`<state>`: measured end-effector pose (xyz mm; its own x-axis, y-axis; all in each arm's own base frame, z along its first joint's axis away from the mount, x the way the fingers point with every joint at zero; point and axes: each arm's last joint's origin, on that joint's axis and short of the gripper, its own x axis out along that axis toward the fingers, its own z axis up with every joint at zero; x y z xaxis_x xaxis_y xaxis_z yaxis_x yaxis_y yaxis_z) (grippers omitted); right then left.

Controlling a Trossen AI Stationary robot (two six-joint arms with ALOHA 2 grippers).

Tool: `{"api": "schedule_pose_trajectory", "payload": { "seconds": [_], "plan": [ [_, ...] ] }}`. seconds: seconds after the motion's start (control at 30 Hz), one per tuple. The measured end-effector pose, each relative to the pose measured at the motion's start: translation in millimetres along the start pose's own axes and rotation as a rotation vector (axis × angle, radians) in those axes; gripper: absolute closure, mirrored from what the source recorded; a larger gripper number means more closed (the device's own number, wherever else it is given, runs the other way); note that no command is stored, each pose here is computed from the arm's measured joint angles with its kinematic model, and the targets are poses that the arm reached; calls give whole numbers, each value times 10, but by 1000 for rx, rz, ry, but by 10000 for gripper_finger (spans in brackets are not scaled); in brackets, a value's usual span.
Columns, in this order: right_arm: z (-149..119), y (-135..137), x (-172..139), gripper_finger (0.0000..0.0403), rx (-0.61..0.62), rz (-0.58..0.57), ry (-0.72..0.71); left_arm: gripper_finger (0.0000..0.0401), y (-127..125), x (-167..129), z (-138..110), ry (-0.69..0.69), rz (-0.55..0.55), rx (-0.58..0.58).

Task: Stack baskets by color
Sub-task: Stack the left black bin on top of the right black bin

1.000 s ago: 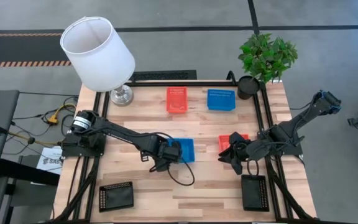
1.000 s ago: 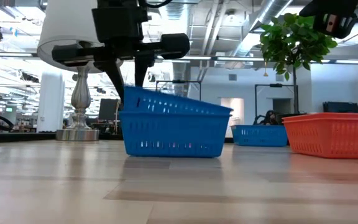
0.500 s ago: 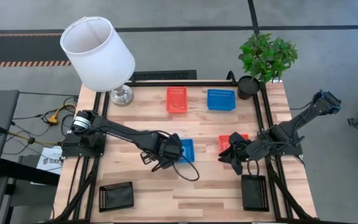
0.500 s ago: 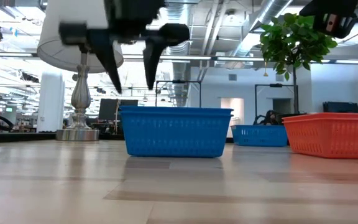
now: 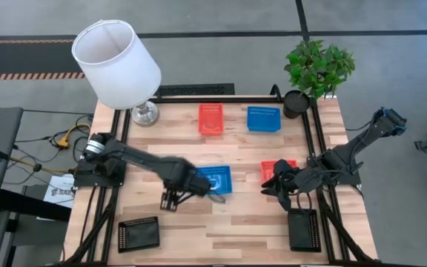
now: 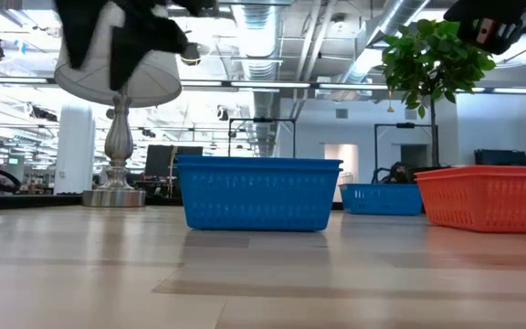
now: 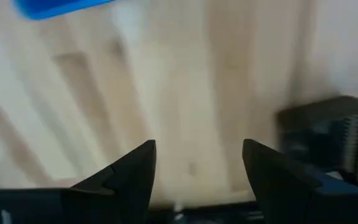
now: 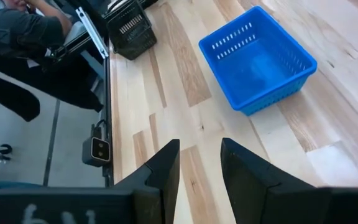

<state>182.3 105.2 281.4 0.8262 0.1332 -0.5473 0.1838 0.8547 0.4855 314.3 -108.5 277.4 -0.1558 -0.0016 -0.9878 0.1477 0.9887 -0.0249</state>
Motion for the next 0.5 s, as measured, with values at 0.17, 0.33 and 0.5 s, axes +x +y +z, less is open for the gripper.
{"api": "schedule_pose_trajectory", "payload": {
  "seconds": [0.17,0.33,0.5],
  "plan": [
    [-2,0,1,267,-22,0,1,175,-376,-47,-414,-171,-29,-39],
    [-10,10,-3,267,-27,6,3,175,-627,132,-801,-301,-79,-140],
    [-12,8,-3,267,-44,4,5,175,-738,490,-961,-271,-94,-209]
  ]
}}
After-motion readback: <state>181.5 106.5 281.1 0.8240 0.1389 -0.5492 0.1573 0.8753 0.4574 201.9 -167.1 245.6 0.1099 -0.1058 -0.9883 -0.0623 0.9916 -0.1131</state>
